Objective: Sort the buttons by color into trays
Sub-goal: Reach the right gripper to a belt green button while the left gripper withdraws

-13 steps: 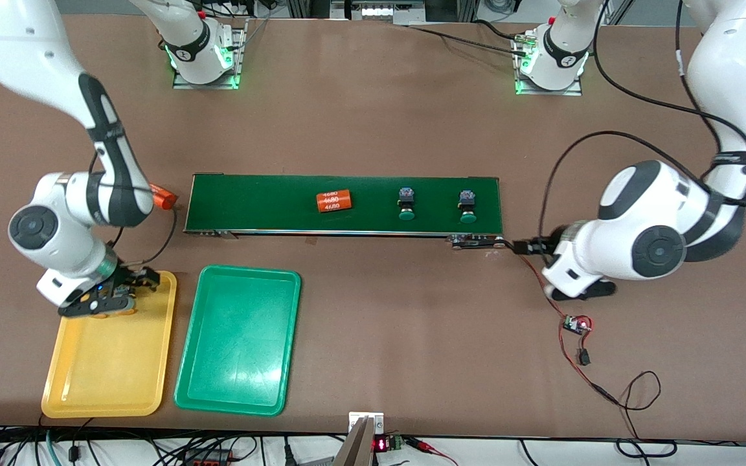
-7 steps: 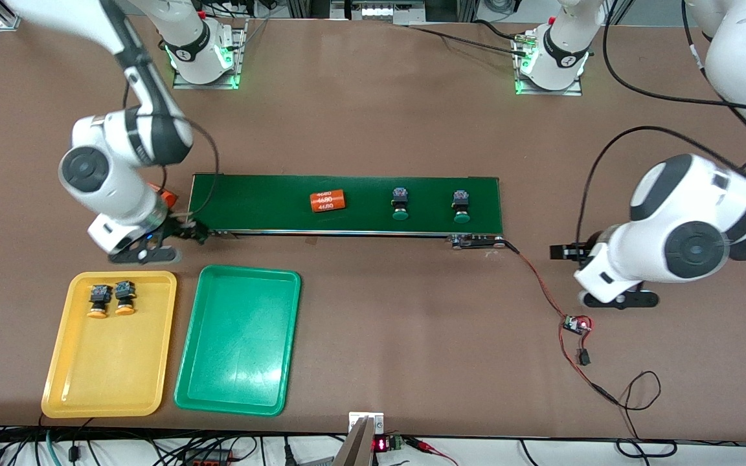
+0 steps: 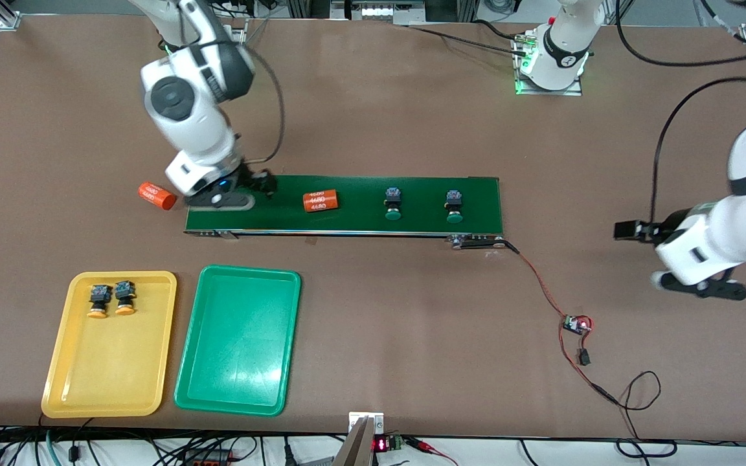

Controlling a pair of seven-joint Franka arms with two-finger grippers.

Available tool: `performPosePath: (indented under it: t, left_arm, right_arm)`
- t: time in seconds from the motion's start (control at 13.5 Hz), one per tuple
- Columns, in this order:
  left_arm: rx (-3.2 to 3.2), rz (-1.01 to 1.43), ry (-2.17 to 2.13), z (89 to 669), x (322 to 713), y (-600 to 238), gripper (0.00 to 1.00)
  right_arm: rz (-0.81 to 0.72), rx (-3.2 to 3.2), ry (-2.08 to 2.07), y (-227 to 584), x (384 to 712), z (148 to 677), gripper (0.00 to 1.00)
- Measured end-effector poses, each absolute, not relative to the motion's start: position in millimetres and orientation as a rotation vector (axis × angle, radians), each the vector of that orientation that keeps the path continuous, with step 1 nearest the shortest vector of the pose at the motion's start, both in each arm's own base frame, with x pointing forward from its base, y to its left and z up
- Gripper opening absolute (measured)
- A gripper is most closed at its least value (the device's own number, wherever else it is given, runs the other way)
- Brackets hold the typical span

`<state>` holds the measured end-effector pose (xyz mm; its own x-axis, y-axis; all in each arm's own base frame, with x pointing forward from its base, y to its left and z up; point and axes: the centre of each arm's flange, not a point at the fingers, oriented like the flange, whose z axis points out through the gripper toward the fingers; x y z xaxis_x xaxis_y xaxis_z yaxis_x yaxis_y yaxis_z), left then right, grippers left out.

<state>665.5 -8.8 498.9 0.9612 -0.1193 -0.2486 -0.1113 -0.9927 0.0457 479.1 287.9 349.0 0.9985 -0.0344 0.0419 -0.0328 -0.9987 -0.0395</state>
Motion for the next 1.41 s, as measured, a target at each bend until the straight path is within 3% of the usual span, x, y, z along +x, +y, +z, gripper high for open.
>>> performPosePath:
  t: [0.3, 0.67, 0.96, 1.41]
  left_arm:
    - [3.09, -0.314, -0.103, 540, 645, 29, 1.0]
    - [3.18, -0.058, -0.046, 568, 604, 6, 1.0]
    - [3.176, -0.01, -0.01, 580, 574, -7, 1.0]
    - [3.159, -0.079, -0.053, 578, 550, -6, 1.0]
  right_arm:
    - [-0.095, -3.059, 0.092, 346, 440, 352, 1.0]
    - [-0.104, -3.077, 0.059, 379, 412, 348, 1.0]
    - [-0.133, -3.12, 0.086, 411, 385, 325, 1.0]
    - [-0.104, -3.095, 0.197, 431, 410, 309, 1.0]
